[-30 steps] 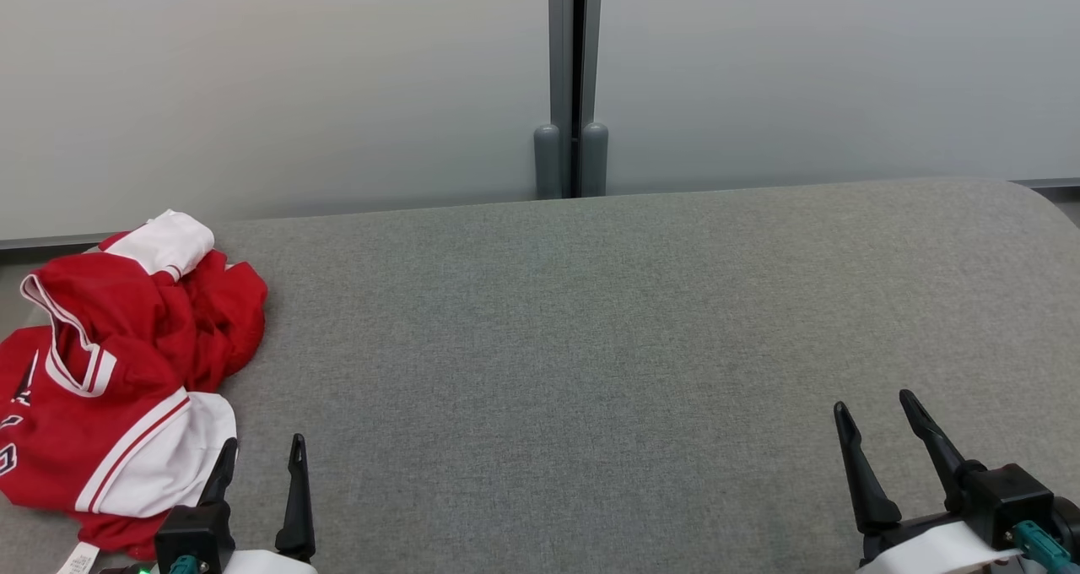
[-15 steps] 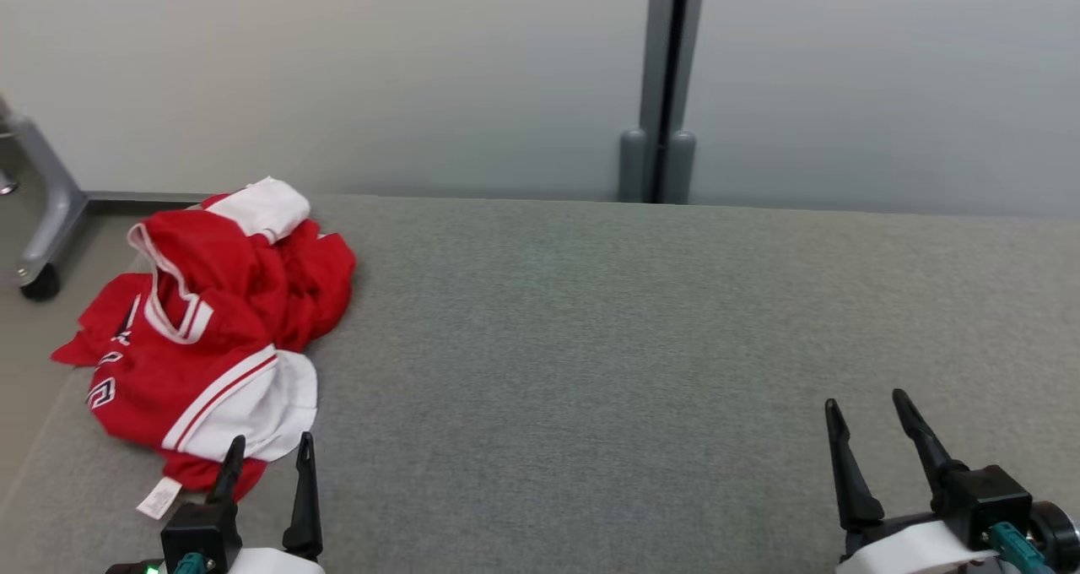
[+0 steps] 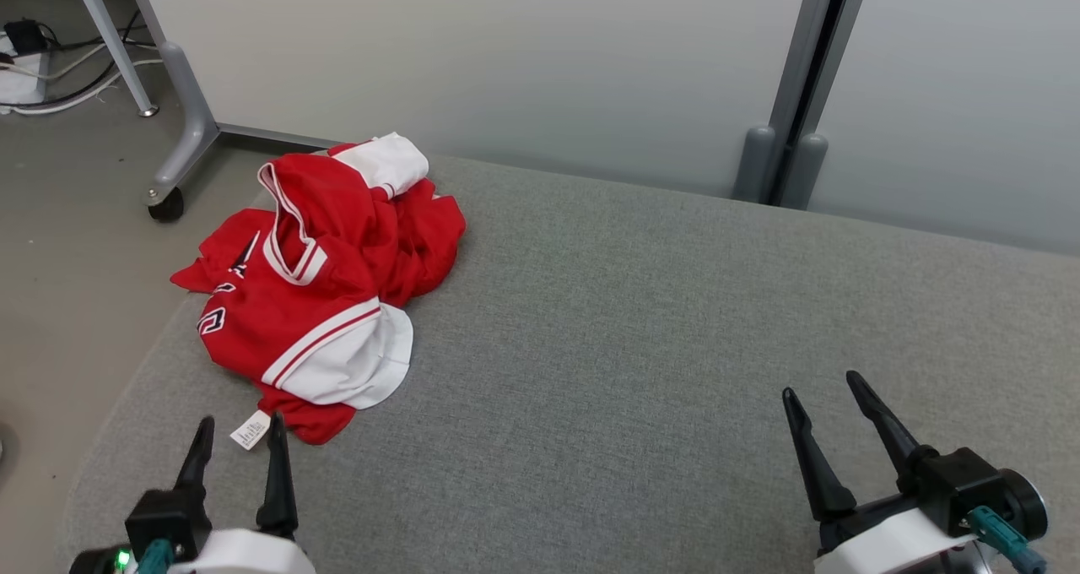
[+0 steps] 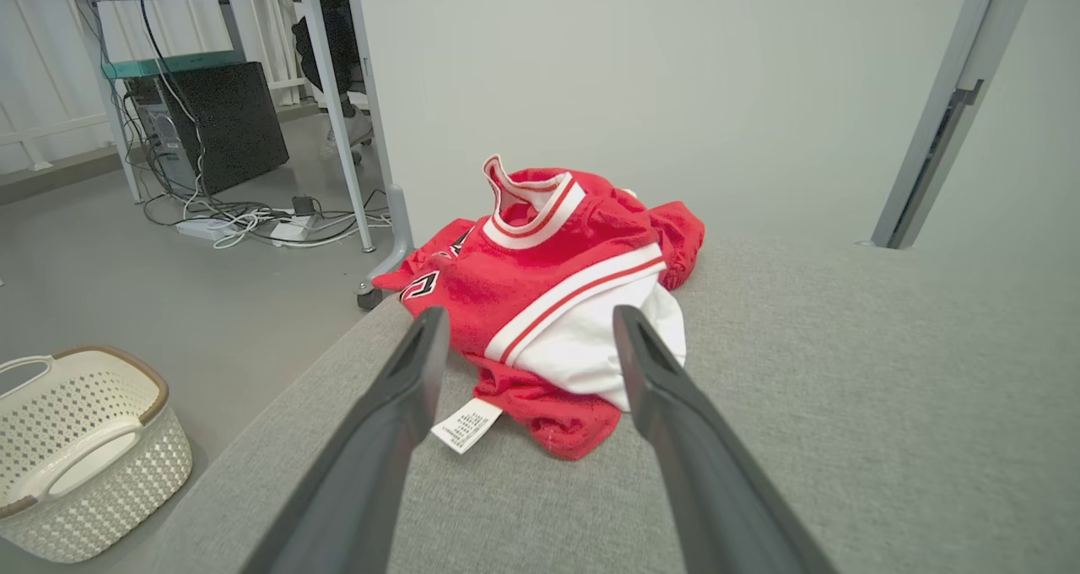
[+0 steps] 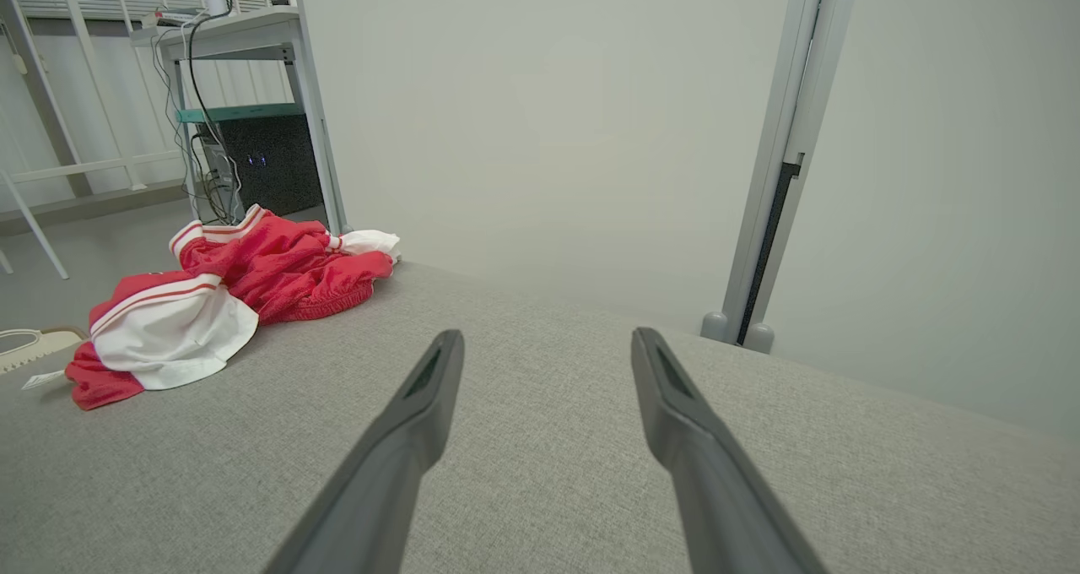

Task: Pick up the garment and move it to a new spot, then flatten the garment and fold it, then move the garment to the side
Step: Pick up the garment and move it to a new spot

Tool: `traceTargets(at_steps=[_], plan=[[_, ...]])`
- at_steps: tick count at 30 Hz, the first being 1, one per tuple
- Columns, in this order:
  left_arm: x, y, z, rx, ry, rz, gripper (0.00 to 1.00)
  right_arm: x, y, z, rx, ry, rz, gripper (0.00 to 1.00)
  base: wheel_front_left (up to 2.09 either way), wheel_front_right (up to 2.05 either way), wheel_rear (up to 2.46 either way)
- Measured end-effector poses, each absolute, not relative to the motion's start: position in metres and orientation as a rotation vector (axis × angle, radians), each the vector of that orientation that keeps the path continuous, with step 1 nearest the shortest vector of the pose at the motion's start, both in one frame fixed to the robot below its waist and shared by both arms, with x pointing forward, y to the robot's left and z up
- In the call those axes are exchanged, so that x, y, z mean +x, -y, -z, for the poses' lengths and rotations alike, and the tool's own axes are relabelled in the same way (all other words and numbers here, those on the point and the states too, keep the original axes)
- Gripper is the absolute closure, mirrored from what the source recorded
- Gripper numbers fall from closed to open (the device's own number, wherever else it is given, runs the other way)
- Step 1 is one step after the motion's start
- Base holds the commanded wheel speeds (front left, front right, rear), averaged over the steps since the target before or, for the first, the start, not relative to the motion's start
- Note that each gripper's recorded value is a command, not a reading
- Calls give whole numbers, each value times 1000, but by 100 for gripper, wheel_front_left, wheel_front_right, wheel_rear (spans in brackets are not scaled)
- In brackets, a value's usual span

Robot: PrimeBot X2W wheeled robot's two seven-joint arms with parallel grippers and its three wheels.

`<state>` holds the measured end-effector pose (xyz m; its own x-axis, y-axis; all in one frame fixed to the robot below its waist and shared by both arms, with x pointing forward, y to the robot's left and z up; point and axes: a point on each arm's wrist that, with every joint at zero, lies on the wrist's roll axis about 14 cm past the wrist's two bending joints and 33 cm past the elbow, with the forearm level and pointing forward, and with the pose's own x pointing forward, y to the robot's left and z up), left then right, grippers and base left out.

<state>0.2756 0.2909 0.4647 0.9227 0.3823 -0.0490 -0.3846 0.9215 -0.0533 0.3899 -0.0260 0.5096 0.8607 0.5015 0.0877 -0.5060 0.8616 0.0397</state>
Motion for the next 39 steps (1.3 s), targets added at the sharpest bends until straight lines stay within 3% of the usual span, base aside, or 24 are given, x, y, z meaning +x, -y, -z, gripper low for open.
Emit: traceTargets(at_steps=[10, 15, 20, 21, 23, 30, 39], plan=[[377, -278, -483, -96, -31, -299, 0, 427, 43, -497, 62, 66, -498, 0, 0, 0, 0], [424, -276, -459, -127, -148, -295, 0, 438, 53, -475, 83, 13, -468, 0, 0, 0, 0], [441, -281, -421, -126, -296, -344, 1, 439, 72, -460, 89, -25, -415, 0, 0, 0, 0], [442, -284, -415, -119, -320, -356, 38, 438, 75, -458, 89, -31, -406, 0, 0, 0, 0], [443, -284, -403, -135, -359, -374, 100, 438, 83, -455, 88, -39, -384, 0, 0, 0, 0], [433, -297, -393, -136, -385, -402, 100, 439, 93, -459, 82, -31, -360, 0, 0, 0, 0], [445, -295, -460, -149, -129, -341, 100, 430, 88, -472, 85, -5, -366, 0, 0, 0, 0]])
